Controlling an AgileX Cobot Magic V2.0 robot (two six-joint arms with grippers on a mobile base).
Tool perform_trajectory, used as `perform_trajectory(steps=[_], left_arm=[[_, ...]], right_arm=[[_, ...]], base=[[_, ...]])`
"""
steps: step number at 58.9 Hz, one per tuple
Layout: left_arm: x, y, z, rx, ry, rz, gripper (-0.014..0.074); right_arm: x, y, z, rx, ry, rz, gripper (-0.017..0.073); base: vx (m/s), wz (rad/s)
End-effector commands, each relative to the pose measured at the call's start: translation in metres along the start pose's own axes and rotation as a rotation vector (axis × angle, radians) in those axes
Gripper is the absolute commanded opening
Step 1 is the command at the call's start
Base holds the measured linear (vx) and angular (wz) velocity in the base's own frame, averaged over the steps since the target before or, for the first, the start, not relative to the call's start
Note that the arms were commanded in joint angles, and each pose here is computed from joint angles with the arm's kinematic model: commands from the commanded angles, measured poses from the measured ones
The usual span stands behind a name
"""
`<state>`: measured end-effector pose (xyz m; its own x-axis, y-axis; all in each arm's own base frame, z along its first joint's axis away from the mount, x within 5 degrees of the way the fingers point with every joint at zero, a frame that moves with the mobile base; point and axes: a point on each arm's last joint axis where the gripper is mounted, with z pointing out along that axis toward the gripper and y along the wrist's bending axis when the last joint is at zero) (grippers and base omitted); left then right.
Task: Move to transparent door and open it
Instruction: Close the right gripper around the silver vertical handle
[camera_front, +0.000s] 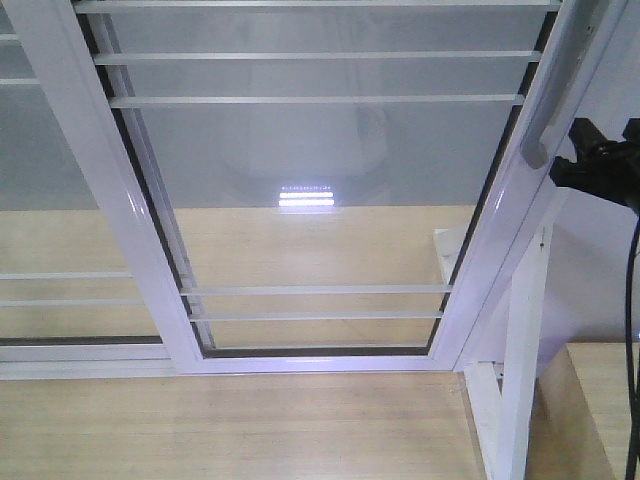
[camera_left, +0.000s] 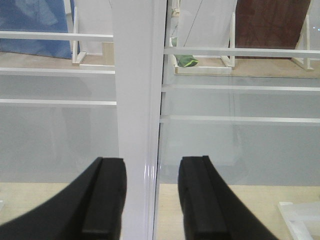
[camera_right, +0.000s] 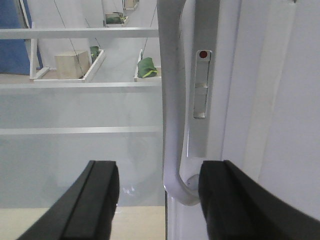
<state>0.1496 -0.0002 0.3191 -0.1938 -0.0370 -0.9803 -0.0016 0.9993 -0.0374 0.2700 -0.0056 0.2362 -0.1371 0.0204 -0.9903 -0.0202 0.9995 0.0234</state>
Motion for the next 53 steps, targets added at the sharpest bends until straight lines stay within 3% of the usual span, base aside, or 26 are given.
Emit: perform_trajectory(steps=[1, 24, 38, 53], left_arm=[[-0.018, -0.001, -0.002, 0.002, -0.110, -0.015, 0.0398], [-0.018, -0.001, -0.002, 0.002, -0.110, -0.015, 0.0398], [-0.018, -0.001, -0.002, 0.002, -0.110, -0.015, 0.0398], [-0.018, -0.001, -0.002, 0.002, -0.110, -0.015, 0.0398]], right_arm=[[-0.020, 0.000, 0.011, -0.016, -0.195, -0.006, 0.0442], [-0.037, -0.006, 0.084, 0.004, -0.214, -0.020, 0.0442], [-0.055, -0.015, 0.112, 0.075, -0.247, -0.010, 0.0442], [-0.060, -0.016, 0.136, 0.074, -0.244, 0.002, 0.0421]], base=[[0.00, 0.00], [0.00, 0.00], [0.00, 0.00], [0.00, 0.00]])
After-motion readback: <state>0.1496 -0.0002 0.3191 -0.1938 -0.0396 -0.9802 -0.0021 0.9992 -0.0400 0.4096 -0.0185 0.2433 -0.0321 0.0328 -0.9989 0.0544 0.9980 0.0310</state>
